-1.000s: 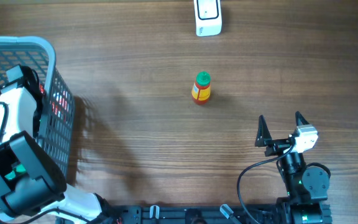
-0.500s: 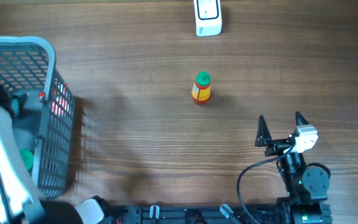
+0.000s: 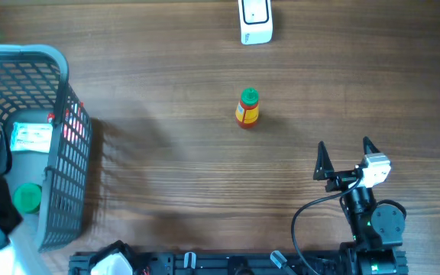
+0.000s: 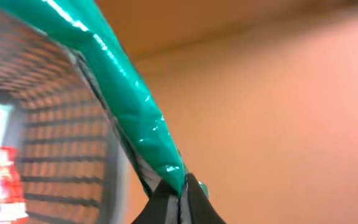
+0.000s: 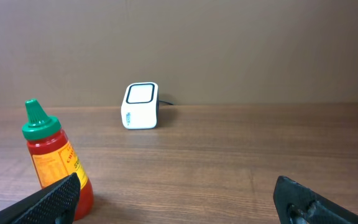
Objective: Scan the item barcode
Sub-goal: 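Carry the glove packet out and lay it beside the bottle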
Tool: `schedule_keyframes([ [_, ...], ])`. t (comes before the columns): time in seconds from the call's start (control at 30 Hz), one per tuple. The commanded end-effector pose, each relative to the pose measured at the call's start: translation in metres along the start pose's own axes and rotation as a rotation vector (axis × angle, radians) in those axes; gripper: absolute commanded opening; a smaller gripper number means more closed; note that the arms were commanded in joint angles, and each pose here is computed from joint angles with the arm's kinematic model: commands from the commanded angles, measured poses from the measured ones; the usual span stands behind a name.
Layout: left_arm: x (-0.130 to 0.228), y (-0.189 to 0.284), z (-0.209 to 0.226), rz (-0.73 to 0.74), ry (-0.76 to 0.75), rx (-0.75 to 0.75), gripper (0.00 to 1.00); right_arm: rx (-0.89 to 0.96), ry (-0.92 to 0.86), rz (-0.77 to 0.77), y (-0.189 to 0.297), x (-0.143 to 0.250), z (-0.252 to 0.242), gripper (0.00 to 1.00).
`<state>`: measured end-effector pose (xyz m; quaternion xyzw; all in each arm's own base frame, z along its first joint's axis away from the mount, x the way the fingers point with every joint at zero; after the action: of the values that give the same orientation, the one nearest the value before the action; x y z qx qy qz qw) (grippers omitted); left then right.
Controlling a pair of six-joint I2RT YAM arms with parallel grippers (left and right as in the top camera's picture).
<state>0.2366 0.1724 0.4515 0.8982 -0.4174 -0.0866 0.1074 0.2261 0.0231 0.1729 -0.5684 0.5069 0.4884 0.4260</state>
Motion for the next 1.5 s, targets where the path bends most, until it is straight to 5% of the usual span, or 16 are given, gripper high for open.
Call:
schedule_keyframes([
  [0.0,0.063,0.038,-0.037,0.387,-0.25,0.228,0.04,0.006,0.011,-0.001,0.0,0.0,-0.001,1.0],
  [0.17,0.128,0.079,-0.042,0.683,-0.543,0.42,0.04,0.006,0.011,-0.001,0.0,0.0,-0.001,1.0],
  [0.37,0.204,0.126,0.003,0.998,-0.967,0.563,0.04,0.006,0.011,-0.001,0.0,0.0,-0.001,1.0],
  [0.87,0.321,0.113,0.185,1.594,-1.466,0.18,0.04,0.006,0.011,-0.001,0.0,0.0,-0.001,1.0],
  [1.17,0.361,0.081,0.281,1.753,-1.542,-0.119,0.04,0.006,0.011,-0.001,0.0,0.0,-0.001,1.0],
  [1.47,0.382,0.087,0.326,1.895,-1.475,-0.172,0.06,0.006,0.011,-0.001,0.0,0.0,-0.001,1.0],
])
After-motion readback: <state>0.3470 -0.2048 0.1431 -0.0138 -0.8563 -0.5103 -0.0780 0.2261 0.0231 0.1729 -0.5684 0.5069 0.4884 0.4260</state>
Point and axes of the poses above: each gripper's point midway between its finger pads, its own y axis back along the fingers, its own z axis along the line the jaws close on, x = y × z, the point moved 2 cm from there along y, back along the fingers, and after that the axes turned 13 degrees about y, right-handed, at the moved point
